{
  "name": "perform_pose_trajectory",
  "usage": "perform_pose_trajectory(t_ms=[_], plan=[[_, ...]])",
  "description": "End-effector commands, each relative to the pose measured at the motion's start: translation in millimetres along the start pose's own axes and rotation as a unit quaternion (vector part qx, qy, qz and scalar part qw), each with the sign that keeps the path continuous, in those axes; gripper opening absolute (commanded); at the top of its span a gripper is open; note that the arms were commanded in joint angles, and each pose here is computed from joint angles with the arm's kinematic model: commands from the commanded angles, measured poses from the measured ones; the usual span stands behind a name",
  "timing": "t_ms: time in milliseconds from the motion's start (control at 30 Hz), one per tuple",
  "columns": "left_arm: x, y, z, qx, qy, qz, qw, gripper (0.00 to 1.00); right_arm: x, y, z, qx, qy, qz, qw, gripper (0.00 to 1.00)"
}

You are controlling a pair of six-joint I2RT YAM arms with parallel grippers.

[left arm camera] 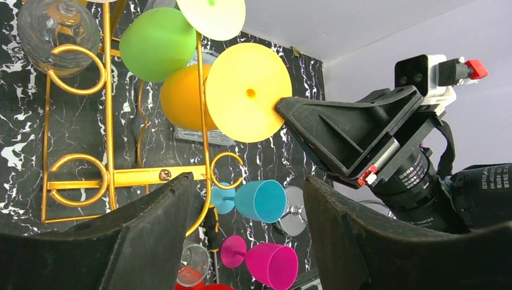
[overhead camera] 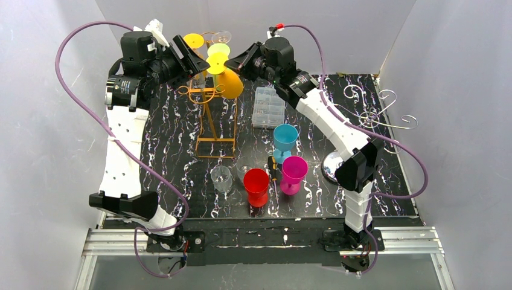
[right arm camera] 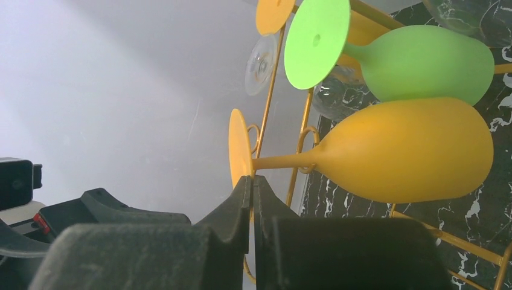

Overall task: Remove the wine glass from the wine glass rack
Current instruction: Pick up the wine glass from the wine rack, then place the wine glass at the center of the board.

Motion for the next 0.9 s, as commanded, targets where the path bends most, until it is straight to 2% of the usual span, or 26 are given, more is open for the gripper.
perform_pose_trajectory(t_ms=[0, 500, 867], plan=[[-3.0, -9.2, -17.8, 0.019, -0.015, 0.007, 1.0, 0.65, -14.0, 33.9, -19.8, -0.039, -0.027, 0.01, 0.999, 0.01], [-0.9, -10.4, -14.8, 0.026, -0.011, -0.001, 1.0, 0.65, -30.0, 25.6, -32.8, -0.009, -0.077, 0.02, 0.997, 0.01], [3.5, -6.0, -10.5, 0.024, -0.005, -0.005, 1.0, 0.66, -22.0, 16.6, -16.1, -0.007, -0.062, 0.031, 0.998, 0.01]])
Point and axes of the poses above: each gripper's point midway between its finger pads, its own z axis out along the fingers, its own y axis along the line the jaws close on, x = y × z, the point moved 1 cm from there along -z, back along the fingers
